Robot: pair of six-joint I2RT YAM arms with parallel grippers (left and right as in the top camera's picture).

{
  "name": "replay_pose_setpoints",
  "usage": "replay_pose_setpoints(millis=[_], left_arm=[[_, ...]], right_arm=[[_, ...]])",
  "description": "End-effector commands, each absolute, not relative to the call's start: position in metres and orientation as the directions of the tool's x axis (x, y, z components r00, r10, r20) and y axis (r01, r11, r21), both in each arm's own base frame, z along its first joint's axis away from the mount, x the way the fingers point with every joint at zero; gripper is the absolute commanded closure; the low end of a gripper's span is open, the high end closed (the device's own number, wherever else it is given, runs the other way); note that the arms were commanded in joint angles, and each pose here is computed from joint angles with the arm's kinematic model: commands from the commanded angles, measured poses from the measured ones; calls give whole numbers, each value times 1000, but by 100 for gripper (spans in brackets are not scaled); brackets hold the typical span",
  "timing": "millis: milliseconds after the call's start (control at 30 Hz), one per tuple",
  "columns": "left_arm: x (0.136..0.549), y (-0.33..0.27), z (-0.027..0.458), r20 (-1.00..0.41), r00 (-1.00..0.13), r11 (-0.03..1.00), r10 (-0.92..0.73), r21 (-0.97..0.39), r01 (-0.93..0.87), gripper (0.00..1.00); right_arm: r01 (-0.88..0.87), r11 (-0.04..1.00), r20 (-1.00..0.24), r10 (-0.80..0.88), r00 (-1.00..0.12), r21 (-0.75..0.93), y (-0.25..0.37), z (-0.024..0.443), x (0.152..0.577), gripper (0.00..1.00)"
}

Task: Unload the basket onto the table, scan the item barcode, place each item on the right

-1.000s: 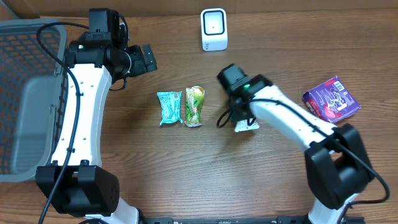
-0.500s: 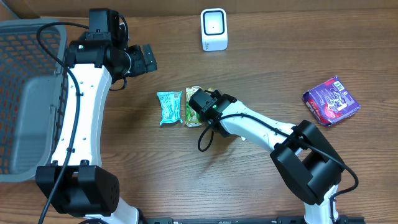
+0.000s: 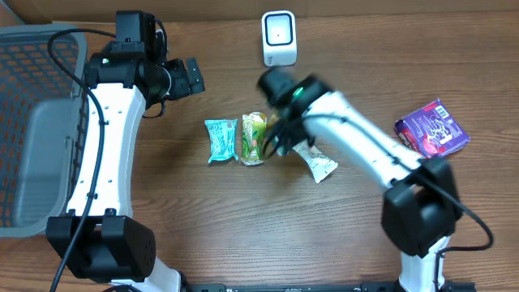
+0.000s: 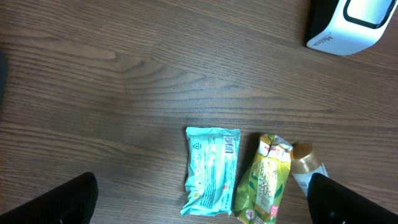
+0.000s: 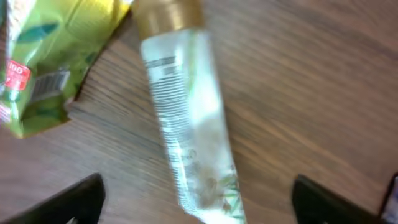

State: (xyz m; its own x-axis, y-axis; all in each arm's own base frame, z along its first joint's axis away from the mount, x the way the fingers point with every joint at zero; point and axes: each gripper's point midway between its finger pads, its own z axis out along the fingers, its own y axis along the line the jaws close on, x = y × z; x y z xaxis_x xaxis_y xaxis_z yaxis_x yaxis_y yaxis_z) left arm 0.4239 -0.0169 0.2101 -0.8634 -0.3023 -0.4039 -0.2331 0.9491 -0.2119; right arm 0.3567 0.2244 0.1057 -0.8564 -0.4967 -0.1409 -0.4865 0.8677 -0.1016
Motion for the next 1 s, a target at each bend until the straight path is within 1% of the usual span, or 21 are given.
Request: replay_pose_setpoints(millis=[0, 67, 133, 233, 333, 433, 533, 967], left_arm=[[425, -18, 221, -424, -850, 945, -312, -228, -233, 0], [425, -18, 221, -424, -850, 945, -312, -229, -233, 0], [425, -18, 221, -424, -850, 945, -312, -229, -233, 0], [425, -18, 221, -424, -850, 945, -312, -229, -233, 0], [425, -18, 221, -424, -850, 945, -311, -229, -232, 0], [425, -18, 221, -424, -850, 945, -312, -229, -233, 0], [425, -18, 221, -424, -850, 945, -312, -228, -233, 0], [425, -18, 221, -424, -850, 945, -312, -228, -233, 0]], right_arm=[[-536, 835, -182, -512, -840, 125, 214, 132, 363, 0], [-551, 791, -176, -522, -835, 268, 206, 129, 361, 0], [-568, 721, -188, -542, -819, 397, 202, 123, 357, 0], [-577, 658, -184, -568, -802, 484, 191, 105, 350, 0], [-571, 637, -144, -593, -792, 517, 188, 84, 341, 0], [-591, 595, -139, -631, -763, 545, 195, 72, 330, 0], [-607, 583, -139, -650, -748, 540, 202, 62, 325, 0], [-611, 579, -127, -661, -739, 539, 201, 17, 306, 0]])
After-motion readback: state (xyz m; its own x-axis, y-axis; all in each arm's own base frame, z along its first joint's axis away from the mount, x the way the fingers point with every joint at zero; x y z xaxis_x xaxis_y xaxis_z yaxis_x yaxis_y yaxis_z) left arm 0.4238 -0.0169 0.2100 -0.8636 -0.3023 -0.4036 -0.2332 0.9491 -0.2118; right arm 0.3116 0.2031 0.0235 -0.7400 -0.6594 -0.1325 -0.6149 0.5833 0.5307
